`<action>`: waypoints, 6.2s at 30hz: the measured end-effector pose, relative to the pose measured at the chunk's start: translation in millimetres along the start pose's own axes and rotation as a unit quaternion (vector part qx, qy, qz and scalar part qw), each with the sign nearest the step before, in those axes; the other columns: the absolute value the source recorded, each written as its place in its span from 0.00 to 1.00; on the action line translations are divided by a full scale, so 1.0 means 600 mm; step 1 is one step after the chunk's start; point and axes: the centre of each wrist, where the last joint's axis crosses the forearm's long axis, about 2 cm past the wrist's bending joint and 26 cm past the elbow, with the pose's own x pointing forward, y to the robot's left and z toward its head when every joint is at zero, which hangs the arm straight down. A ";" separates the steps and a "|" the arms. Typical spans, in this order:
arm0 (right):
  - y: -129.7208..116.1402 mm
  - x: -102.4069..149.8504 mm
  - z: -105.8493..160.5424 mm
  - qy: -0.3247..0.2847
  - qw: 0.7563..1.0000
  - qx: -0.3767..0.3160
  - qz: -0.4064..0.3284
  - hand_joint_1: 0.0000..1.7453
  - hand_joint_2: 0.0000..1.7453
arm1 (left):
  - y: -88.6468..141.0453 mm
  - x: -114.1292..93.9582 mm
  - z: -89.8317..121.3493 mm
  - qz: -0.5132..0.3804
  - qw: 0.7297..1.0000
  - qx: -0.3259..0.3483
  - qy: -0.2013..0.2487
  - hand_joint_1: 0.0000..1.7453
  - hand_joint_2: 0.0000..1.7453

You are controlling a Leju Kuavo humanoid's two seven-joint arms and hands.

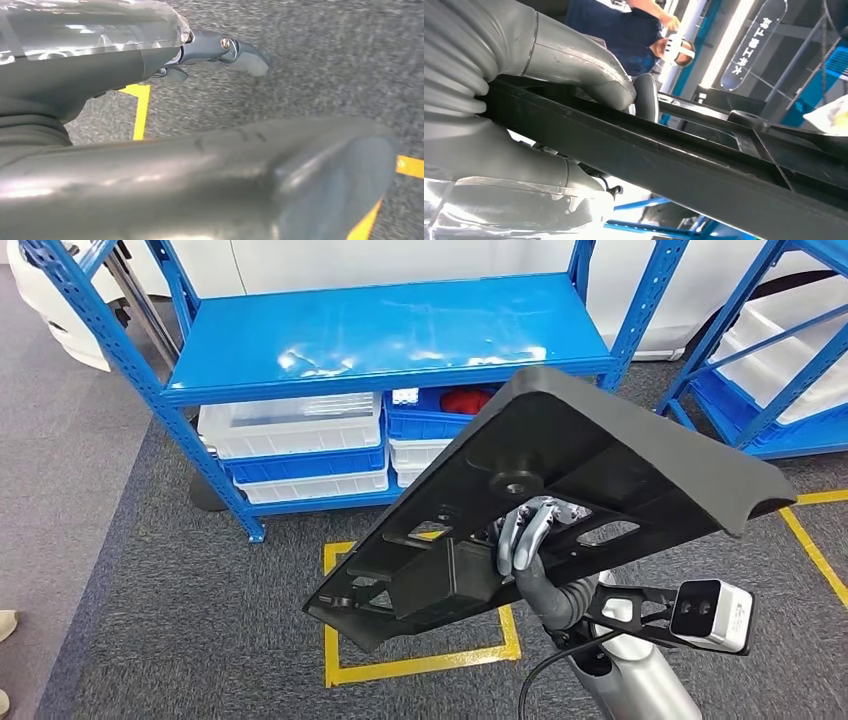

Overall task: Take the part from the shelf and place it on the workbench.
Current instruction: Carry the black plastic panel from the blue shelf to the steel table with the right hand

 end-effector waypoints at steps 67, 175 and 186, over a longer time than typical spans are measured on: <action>0.036 0.017 0.024 0.007 0.999 0.014 0.039 1.00 1.00 | 0.015 0.009 -0.004 -0.003 1.000 0.008 0.014 0.00 0.00; -0.096 0.078 0.117 0.052 0.974 -0.141 0.167 1.00 1.00 | 0.070 0.024 -0.011 -0.066 0.997 0.005 -0.040 0.00 0.00; -0.077 0.083 0.106 0.045 0.975 -0.132 0.174 1.00 1.00 | 0.072 0.029 -0.013 -0.065 0.997 0.004 -0.043 0.00 0.00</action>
